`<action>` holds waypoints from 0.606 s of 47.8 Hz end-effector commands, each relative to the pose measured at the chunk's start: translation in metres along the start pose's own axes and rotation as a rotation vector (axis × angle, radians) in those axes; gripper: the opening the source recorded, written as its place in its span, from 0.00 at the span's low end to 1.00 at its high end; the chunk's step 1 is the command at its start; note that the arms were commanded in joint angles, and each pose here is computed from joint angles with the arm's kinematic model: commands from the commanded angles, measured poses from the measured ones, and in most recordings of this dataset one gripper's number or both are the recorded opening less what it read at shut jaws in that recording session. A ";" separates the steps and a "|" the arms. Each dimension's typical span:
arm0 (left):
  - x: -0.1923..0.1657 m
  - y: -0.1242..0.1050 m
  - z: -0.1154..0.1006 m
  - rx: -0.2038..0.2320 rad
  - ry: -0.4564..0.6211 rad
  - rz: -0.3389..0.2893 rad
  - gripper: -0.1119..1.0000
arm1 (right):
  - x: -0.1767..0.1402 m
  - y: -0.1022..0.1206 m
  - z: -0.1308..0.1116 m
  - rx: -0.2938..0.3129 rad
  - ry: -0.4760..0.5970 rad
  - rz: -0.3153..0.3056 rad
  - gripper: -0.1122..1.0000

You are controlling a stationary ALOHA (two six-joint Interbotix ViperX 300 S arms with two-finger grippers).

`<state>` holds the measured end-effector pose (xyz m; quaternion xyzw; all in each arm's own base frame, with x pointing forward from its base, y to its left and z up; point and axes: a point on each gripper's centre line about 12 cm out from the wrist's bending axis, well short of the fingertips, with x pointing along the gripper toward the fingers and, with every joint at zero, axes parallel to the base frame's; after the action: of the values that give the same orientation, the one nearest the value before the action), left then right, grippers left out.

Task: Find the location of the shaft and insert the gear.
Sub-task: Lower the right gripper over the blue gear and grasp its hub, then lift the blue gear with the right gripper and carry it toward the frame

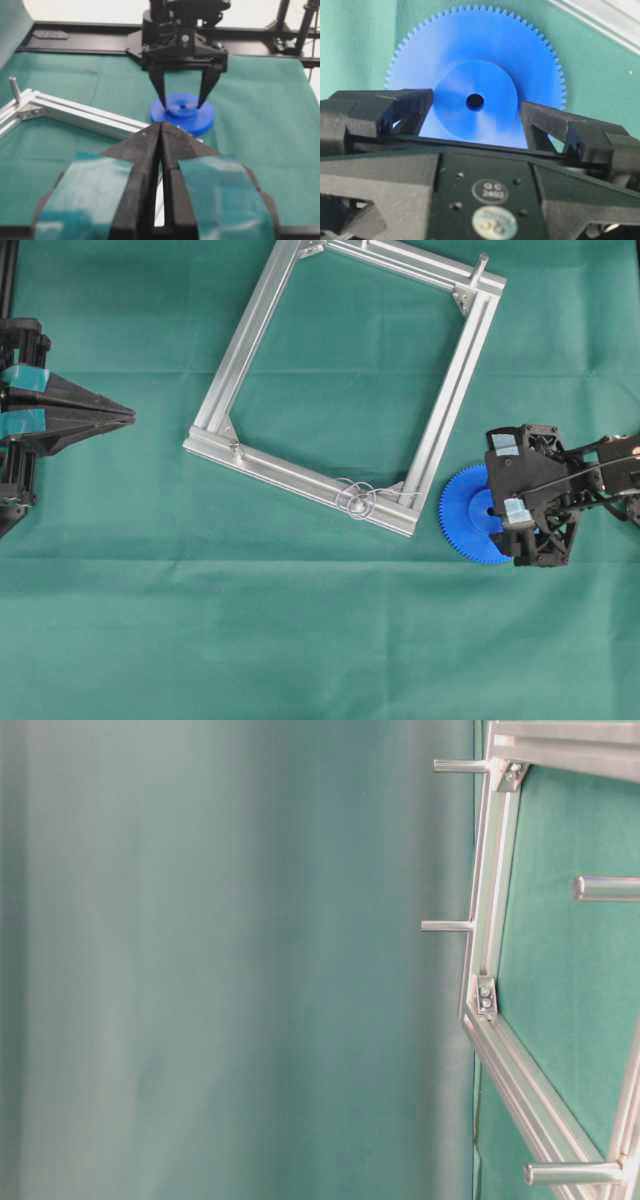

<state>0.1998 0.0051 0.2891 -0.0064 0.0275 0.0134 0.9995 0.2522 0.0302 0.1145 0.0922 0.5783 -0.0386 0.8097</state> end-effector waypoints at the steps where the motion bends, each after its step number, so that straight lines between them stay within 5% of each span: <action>1: 0.002 0.001 0.008 0.000 -0.023 0.003 0.11 | -0.001 0.002 0.003 0.003 -0.010 0.006 0.94; 29: 0.002 0.001 0.008 0.000 -0.023 0.003 0.11 | 0.003 0.001 0.001 0.024 -0.005 0.004 0.94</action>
<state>0.1997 0.0051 0.2885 -0.0056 0.0283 0.0134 0.9995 0.2529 0.0307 0.1099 0.1006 0.5803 -0.0452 0.8069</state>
